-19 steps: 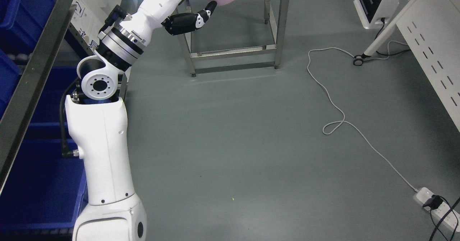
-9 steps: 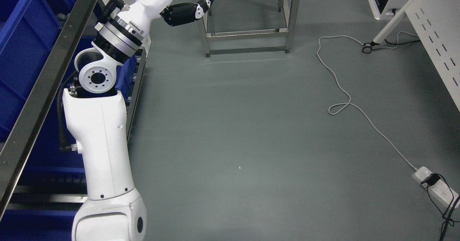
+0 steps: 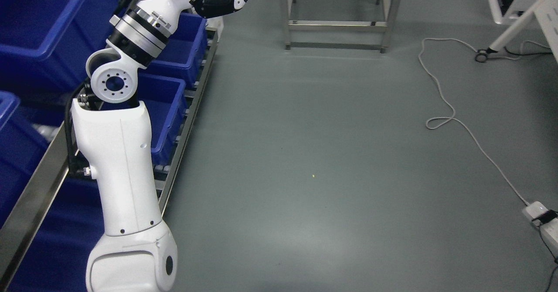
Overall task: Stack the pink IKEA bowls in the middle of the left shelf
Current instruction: 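Carry the bowls in the left hand while turning toward the blue-bin shelf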
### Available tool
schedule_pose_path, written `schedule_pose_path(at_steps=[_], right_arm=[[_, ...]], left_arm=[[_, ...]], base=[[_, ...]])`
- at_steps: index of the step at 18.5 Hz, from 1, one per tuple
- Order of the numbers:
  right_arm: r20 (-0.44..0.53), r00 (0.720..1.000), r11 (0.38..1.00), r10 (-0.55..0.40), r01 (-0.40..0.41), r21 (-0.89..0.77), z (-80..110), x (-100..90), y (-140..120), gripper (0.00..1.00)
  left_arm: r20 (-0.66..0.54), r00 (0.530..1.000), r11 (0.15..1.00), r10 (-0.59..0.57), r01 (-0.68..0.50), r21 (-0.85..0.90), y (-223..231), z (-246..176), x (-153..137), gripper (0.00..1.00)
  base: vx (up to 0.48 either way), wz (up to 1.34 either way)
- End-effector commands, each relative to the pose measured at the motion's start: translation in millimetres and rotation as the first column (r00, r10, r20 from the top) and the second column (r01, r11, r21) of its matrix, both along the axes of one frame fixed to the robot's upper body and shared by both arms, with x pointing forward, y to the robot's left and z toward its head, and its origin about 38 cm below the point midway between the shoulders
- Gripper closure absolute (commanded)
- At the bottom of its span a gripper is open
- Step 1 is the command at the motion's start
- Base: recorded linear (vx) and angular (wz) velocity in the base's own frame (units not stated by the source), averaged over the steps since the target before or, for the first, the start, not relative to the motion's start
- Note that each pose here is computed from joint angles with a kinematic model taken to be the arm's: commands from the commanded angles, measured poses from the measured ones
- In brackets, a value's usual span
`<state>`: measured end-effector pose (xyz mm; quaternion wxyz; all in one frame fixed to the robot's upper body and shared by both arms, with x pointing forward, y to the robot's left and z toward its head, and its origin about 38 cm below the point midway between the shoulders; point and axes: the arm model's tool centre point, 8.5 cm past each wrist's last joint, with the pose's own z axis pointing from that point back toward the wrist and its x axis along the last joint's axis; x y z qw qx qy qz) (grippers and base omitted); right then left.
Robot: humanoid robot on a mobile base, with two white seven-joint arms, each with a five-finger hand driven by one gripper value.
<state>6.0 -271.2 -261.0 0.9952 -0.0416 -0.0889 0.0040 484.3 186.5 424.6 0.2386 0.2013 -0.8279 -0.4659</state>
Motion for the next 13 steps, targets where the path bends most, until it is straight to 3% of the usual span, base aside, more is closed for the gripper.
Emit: schedule_pose_path(at_steps=[1, 9, 13], right_arm=[[0.0, 1.0, 1.0, -0.002, 0.002, -0.017, 1.1, 0.1, -11, 0.0], [0.0, 1.0, 1.0, -0.002, 0.002, -0.017, 1.1, 0.1, -11, 0.0], [0.0, 1.0, 1.0, -0.002, 0.002, -0.017, 1.1, 0.1, -11, 0.0]], left_arm=[[0.01, 1.0, 1.0, 0.011, -0.011, 0.012, 4, 10, 1, 0.94], [0.013, 1.0, 1.0, 0.01, -0.01, 0.015, 3, 13, 1, 0.93], [0.08, 0.997, 0.998, -0.016, 0.012, 0.057, -17, 52, -4, 0.93]], base=[[-0.236, 0.59], [-0.2, 1.12], [-0.12, 1.31]])
